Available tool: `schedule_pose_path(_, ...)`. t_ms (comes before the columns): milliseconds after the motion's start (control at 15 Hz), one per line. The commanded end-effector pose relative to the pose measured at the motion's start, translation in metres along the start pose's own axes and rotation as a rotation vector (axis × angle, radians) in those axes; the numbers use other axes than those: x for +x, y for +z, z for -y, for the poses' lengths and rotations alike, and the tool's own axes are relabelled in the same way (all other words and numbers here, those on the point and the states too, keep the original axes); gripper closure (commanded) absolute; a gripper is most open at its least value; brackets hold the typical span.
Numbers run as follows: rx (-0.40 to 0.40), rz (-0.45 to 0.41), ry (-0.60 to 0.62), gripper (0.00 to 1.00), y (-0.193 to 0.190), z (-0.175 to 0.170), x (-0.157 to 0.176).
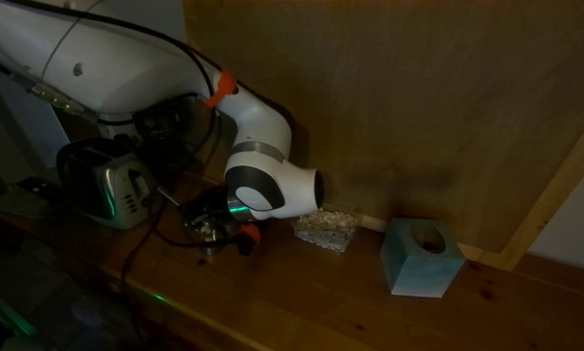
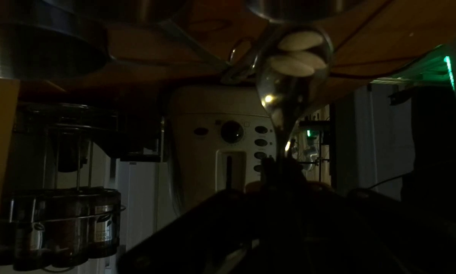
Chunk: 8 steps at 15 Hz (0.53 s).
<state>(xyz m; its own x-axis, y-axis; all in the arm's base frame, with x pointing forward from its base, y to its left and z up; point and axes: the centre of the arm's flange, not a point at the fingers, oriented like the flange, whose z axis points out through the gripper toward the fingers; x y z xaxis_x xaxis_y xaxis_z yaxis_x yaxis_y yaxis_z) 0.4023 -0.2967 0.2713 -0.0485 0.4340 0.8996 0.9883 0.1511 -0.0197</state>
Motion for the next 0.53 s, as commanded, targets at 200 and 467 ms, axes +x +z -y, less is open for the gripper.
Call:
schedule_pose_path(200,0.025,-0.048,-0.015,0.98,-0.0021,0.0047,-0.0072)
schedule_pose_path(467,0.018,-0.043,-0.003,0.98,0.0028,-0.0003,-0.0140)
